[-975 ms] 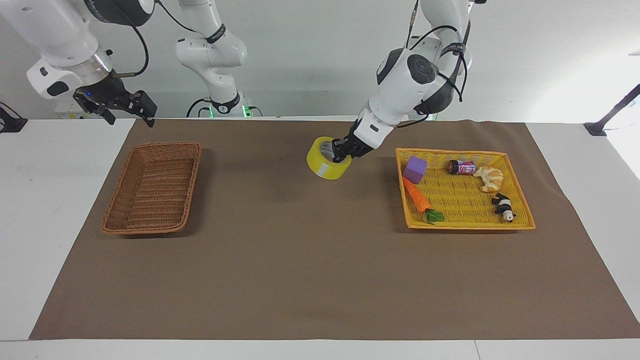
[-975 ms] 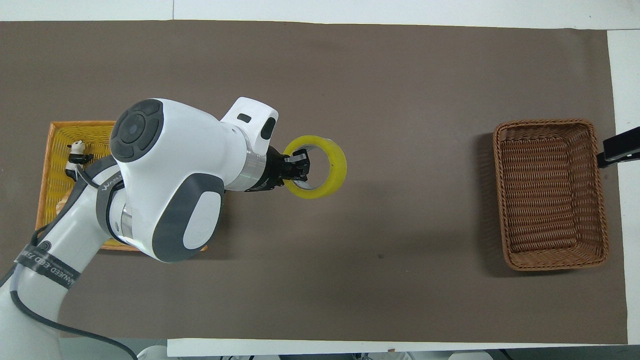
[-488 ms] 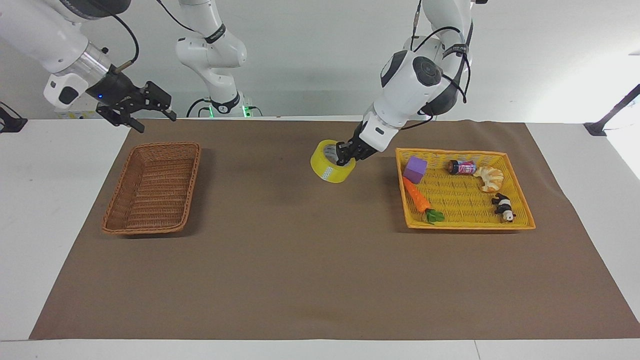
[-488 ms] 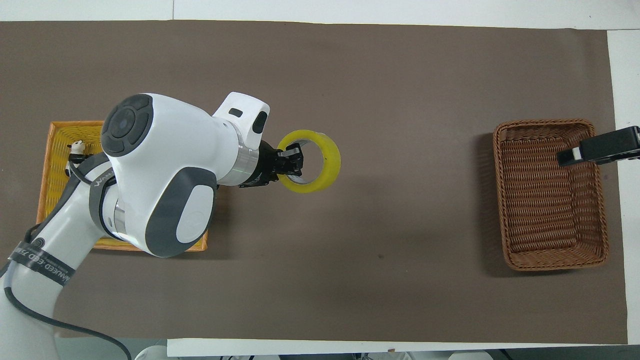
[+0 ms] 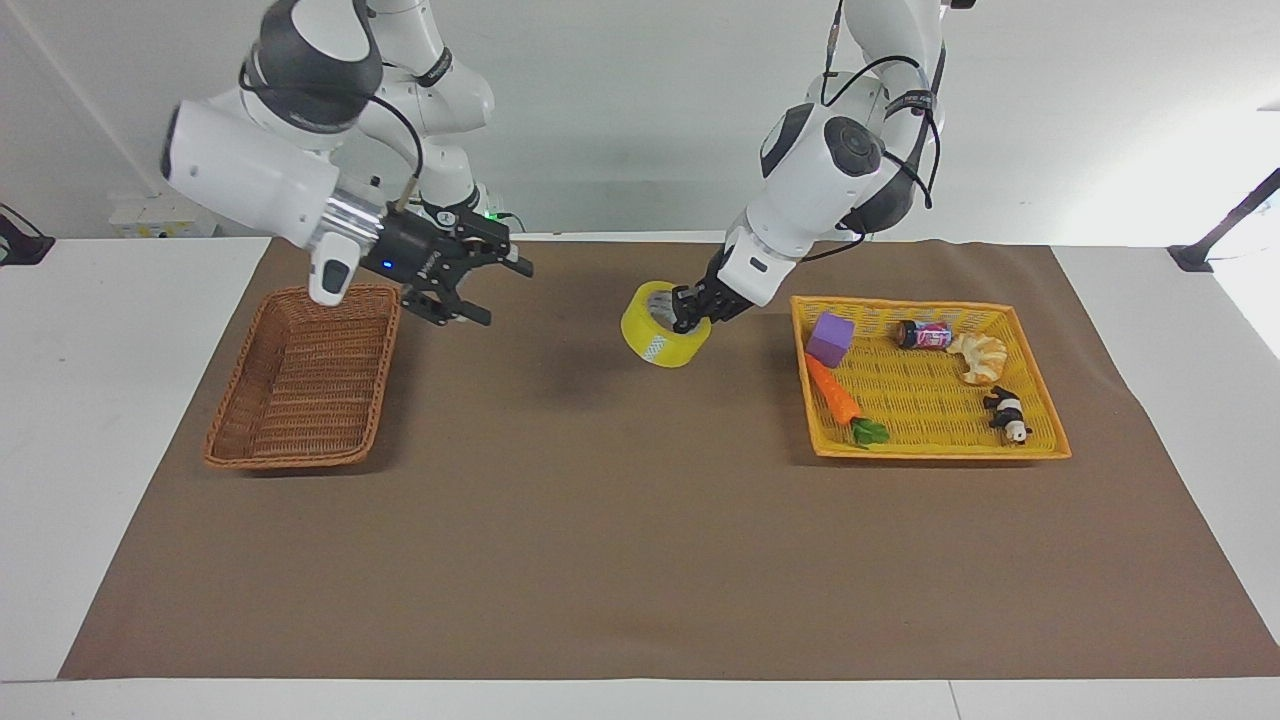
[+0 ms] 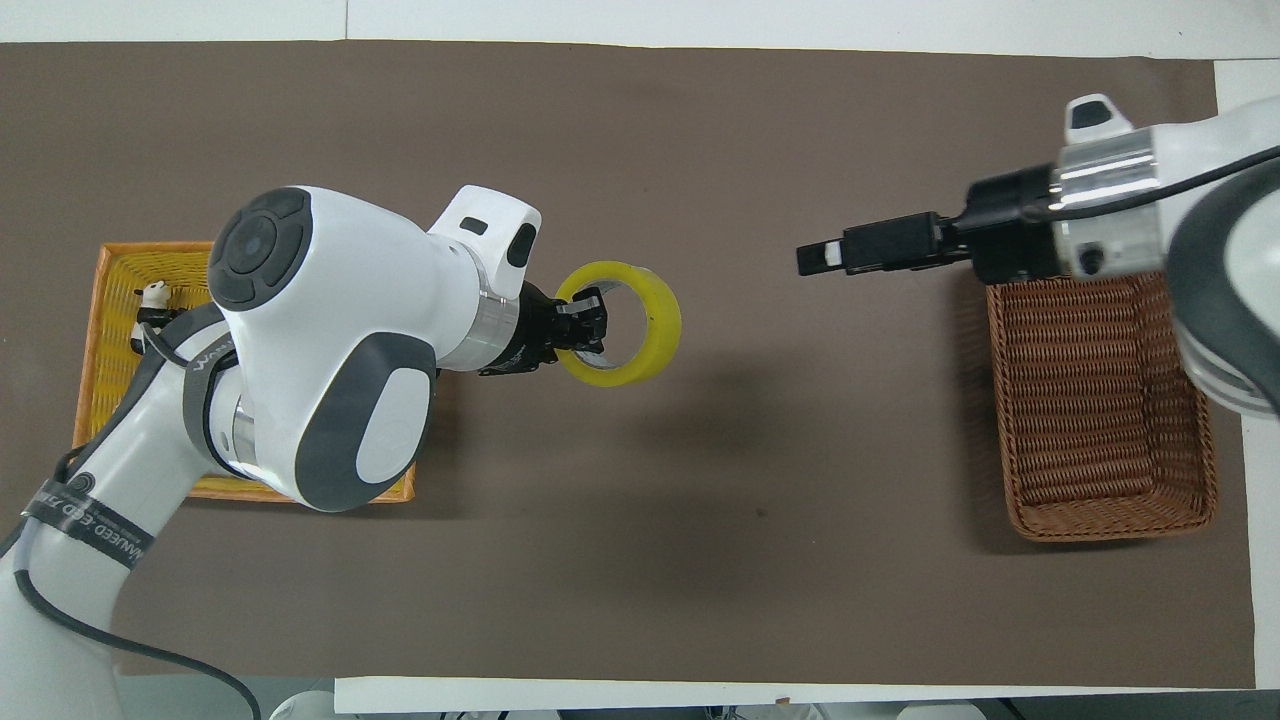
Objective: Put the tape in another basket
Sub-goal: 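Hold the tape with the left gripper while the right gripper reaches it, then close the right gripper on the tape rim beside the left gripper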
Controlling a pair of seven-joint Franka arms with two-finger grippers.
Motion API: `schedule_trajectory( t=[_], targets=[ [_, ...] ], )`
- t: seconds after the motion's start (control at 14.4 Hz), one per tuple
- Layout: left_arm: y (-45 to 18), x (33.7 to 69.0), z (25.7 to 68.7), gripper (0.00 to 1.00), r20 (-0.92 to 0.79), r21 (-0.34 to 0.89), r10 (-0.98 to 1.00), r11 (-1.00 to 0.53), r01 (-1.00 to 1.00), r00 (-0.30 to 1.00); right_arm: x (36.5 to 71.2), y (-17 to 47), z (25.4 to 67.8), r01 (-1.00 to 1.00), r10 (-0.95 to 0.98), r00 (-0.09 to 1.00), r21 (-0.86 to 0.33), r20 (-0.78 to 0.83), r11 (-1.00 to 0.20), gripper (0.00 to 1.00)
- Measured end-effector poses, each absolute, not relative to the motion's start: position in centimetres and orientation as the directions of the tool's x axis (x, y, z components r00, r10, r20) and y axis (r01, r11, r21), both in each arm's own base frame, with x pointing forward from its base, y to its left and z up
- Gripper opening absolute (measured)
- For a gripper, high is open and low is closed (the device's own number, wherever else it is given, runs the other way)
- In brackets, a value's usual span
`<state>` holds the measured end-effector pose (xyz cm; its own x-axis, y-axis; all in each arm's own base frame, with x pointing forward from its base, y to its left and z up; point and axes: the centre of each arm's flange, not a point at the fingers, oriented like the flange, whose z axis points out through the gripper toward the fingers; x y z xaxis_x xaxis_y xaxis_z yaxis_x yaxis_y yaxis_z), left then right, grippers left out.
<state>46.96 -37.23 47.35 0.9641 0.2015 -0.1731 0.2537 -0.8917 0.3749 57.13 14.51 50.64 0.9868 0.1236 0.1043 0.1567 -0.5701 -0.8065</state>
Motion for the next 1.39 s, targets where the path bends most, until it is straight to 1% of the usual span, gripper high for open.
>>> schedule_trajectory(
  t=[0.14, 0.28, 0.63, 0.84, 0.98, 1.39],
  targets=[
    [-37.2, 47.0, 47.2, 0.23, -0.174, 0.374, 0.202, -0.892, 0.254, 0.964, 57.9, 17.1, 47.4, 0.119, 0.095, 0.992, -0.867, 0.083, -0.484, 1.00],
    [-37.2, 47.0, 47.2, 0.23, -0.175, 0.373, 0.202, -0.892, 0.255, 0.964, 58.3, 18.4, 45.8, 0.082, 0.060, 0.996, -0.889, 0.061, -0.451, 1.00],
    [-37.2, 47.0, 47.1, 0.23, -0.177, 0.371, 0.203, -0.892, 0.256, 0.963, 56.3, 22.9, 44.0, 0.012, 0.076, 0.997, -0.889, -0.026, -0.459, 1.00],
    [-37.2, 47.0, 47.1, 0.23, -0.178, 0.370, 0.203, -0.893, 0.256, 0.963, 55.8, 22.6, 42.7, -0.047, 0.058, 0.995, -0.888, -0.083, -0.458, 1.00],
    [-37.2, 47.0, 47.1, 0.23, -0.179, 0.369, 0.202, -0.893, 0.256, 0.963, 55.7, 22.6, 42.6, -0.090, 0.039, 0.992, -0.886, -0.121, -0.455, 1.00],
    [-37.2, 46.9, 47.0, 0.23, -0.188, 0.363, 0.198, -0.896, 0.256, 0.962, 55.6, 22.8, 42.7, -0.099, 0.039, 0.991, -0.886, -0.131, -0.452, 1.00]
  ],
)
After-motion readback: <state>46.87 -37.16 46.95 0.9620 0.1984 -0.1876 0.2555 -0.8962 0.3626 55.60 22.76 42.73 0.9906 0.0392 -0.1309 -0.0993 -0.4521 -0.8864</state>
